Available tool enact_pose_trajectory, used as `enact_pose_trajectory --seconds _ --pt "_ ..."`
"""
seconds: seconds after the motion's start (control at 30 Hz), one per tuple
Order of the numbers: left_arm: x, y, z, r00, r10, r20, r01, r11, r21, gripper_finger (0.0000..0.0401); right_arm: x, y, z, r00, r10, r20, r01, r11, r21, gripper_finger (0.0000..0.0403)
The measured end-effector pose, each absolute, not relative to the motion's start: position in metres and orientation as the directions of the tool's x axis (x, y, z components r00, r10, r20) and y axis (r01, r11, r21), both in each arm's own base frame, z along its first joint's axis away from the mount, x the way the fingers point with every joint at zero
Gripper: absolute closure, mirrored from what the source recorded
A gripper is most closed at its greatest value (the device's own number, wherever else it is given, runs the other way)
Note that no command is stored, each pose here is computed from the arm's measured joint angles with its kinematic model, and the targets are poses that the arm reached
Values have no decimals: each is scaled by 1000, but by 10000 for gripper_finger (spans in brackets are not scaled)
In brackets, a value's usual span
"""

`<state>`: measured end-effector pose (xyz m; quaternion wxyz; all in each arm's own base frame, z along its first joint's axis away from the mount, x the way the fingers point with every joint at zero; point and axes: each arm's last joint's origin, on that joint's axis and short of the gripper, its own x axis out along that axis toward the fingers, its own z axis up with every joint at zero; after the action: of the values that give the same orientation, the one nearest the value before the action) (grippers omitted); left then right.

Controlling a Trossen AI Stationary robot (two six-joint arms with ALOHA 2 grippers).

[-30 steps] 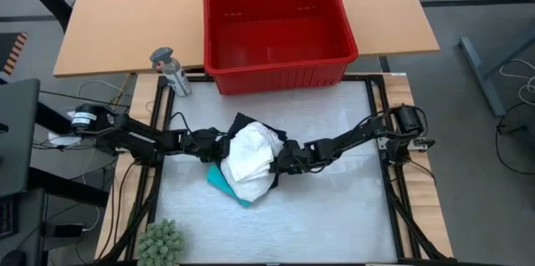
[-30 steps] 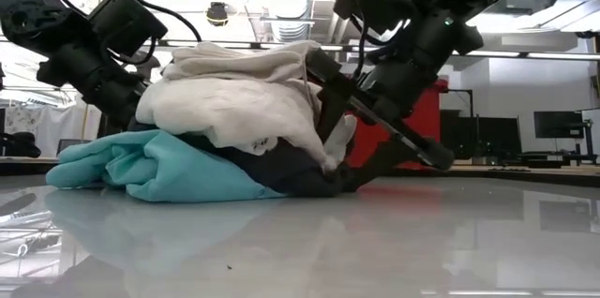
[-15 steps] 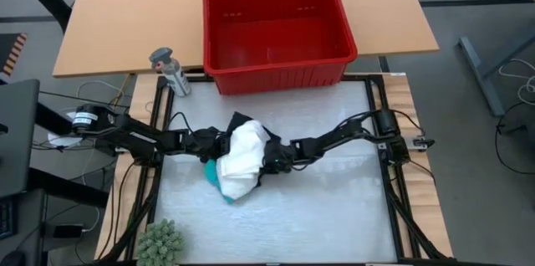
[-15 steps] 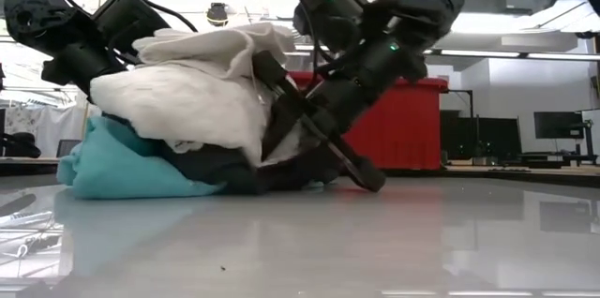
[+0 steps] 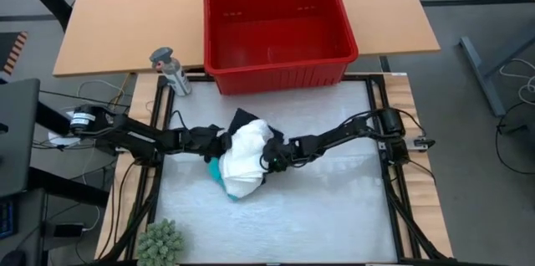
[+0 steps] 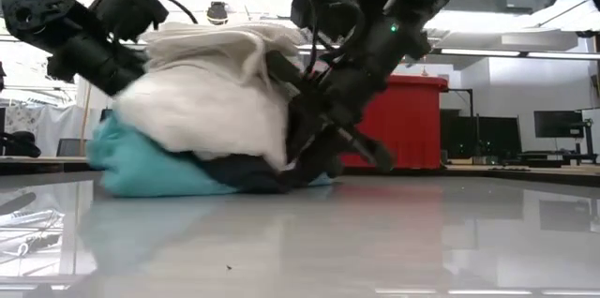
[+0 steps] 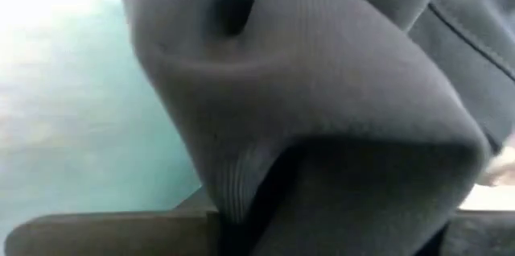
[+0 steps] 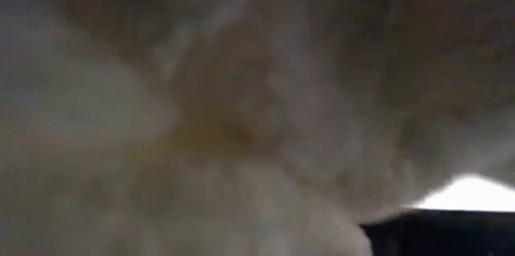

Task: Fold laundry
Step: Put the stacked folded clothes into the red laundry bin

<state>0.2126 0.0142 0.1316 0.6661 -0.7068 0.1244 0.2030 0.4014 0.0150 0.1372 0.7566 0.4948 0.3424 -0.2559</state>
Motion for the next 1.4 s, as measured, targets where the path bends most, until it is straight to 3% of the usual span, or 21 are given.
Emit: enact_pose_trajectory --seconds 0.3,0.6,0.87,1.13,1.4 --pt "218 23 158 922 194 -334 -284 -248 -926 320 392 -16 173 668 -103 -737 716 359 598 344" --pt "240 47 202 943 270 -194 -125 -253 -959 320 369 -44 238 671 -136 -728 710 398 580 344" --pt "261 75 274 936 351 -16 61 -207 -977 320 340 -70 315 726 -203 -657 670 425 609 344" --pt "261 112 359 890 455 25 74 -90 -993 320 333 -111 394 771 -286 -570 629 487 606 344" --pt "269 191 388 845 534 23 53 -41 -998 320 359 -190 425 795 -334 -507 606 478 636 345"
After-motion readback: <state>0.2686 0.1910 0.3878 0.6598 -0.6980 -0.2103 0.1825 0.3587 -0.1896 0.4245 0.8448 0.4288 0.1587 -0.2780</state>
